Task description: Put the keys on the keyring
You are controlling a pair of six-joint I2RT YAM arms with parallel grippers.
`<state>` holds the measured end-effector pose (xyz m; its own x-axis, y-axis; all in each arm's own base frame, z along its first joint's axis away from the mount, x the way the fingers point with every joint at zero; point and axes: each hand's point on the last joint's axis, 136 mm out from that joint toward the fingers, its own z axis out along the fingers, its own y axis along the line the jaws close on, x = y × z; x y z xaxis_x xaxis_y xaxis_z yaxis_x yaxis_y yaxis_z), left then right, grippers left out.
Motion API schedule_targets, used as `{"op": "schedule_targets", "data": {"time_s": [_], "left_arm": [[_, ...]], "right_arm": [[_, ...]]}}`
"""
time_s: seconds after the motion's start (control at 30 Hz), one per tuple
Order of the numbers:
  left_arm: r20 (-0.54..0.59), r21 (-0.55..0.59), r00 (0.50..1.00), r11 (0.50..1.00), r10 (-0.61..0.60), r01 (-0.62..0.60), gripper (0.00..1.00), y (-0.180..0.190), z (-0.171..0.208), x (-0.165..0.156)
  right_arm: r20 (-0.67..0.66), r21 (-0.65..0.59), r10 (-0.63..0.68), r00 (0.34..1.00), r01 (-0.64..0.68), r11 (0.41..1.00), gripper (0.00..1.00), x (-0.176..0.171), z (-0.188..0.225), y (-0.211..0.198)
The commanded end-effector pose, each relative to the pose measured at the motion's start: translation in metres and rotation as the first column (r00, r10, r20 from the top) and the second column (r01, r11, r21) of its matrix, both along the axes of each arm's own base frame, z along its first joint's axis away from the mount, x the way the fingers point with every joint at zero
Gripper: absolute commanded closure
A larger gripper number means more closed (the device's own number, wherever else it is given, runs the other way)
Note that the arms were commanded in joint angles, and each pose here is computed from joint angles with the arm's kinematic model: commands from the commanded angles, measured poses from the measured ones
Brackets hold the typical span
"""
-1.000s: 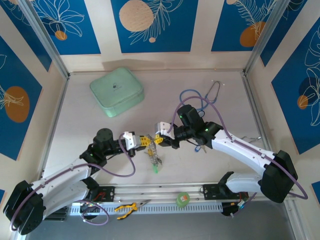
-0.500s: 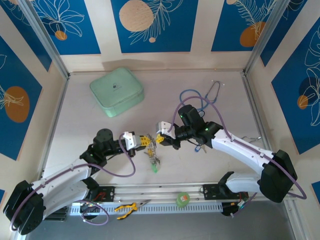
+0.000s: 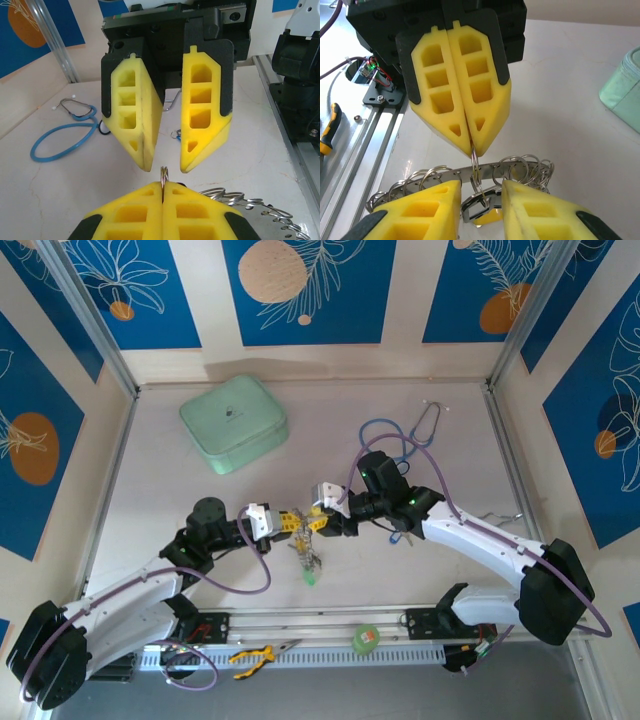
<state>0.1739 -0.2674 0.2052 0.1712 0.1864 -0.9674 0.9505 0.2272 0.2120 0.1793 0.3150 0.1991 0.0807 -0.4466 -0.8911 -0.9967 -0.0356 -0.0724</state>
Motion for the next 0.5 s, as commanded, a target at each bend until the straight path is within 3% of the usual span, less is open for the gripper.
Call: {"op": "schedule_targets", "data": {"time_s": [0.0,0.27,0.47], "left_arm": [[0.060,-0.051,0.998,0.998,-0.020,0.023,1.00,-0.0038,0.0184,-0.0030],[0.071,-0.054,0.997,0.998,-0.017,0.020,1.00,-0.0042,0.0198,-0.0018],[0.076,-0.052,0.997,0.999,-0.011,0.015,1.00,-0.0033,0.0206,-0.0012]], "right_arm": [[-0.028,0.026,0.036,0.999,-0.035,0.999,0.75,-0.0058,-0.0012,0.0061],[-0.024,0.018,0.037,0.999,-0.037,0.999,0.78,-0.0006,-0.0036,0.0122],[-0.014,0.008,0.033,0.999,-0.033,0.999,0.96,0.0037,-0.0005,0.0121]]}}
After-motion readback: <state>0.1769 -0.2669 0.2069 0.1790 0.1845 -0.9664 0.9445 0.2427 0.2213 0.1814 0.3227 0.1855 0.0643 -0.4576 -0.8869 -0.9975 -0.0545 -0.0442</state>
